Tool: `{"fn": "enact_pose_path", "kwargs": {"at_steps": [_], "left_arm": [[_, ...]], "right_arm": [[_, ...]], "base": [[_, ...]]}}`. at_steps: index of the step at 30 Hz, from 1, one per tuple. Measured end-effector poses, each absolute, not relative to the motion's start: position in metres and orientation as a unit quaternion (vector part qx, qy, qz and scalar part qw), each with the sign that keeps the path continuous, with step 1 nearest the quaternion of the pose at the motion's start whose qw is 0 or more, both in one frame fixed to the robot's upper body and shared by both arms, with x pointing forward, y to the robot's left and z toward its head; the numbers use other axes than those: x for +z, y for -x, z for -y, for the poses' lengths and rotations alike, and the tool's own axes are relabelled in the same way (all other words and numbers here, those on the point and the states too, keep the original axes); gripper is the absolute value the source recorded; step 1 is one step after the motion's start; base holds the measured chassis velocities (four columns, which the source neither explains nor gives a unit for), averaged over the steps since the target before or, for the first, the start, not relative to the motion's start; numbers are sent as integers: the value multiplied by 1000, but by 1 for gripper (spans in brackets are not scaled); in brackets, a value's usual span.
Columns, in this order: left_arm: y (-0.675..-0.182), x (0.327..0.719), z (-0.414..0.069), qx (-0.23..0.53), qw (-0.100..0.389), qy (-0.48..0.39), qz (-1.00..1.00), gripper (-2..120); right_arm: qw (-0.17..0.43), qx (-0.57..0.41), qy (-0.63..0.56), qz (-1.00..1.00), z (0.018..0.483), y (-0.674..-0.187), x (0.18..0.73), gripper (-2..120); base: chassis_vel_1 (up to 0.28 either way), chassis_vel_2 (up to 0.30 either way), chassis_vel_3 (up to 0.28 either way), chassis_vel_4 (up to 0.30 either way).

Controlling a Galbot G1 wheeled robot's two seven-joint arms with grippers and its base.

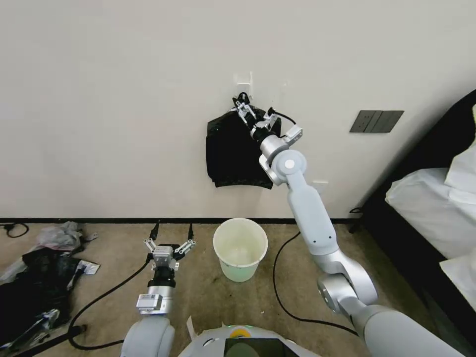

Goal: Place a trash bag onto the trash bin.

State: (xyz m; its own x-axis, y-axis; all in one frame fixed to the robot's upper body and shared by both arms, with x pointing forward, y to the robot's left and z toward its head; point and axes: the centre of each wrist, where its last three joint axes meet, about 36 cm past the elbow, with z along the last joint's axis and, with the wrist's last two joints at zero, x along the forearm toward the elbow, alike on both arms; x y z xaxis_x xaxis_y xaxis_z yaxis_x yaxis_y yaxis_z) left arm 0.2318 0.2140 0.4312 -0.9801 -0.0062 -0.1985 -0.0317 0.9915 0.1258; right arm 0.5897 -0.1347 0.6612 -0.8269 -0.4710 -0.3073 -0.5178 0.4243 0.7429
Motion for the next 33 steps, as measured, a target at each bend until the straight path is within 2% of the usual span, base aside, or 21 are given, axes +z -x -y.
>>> {"fn": "enact_pose_path", "kwargs": {"at_steps": [24,33], "left_arm": [[-230,434,-217,65,102,17,-993,100],[-230,437,-217,65,105,20,-992,100]], "right_arm": [[32,461,311,-830,140,-600,663,94],[26,465,307,-830,139,-609,661,77]], "base": [[0,0,0,0],[0,0,0,0]]}}
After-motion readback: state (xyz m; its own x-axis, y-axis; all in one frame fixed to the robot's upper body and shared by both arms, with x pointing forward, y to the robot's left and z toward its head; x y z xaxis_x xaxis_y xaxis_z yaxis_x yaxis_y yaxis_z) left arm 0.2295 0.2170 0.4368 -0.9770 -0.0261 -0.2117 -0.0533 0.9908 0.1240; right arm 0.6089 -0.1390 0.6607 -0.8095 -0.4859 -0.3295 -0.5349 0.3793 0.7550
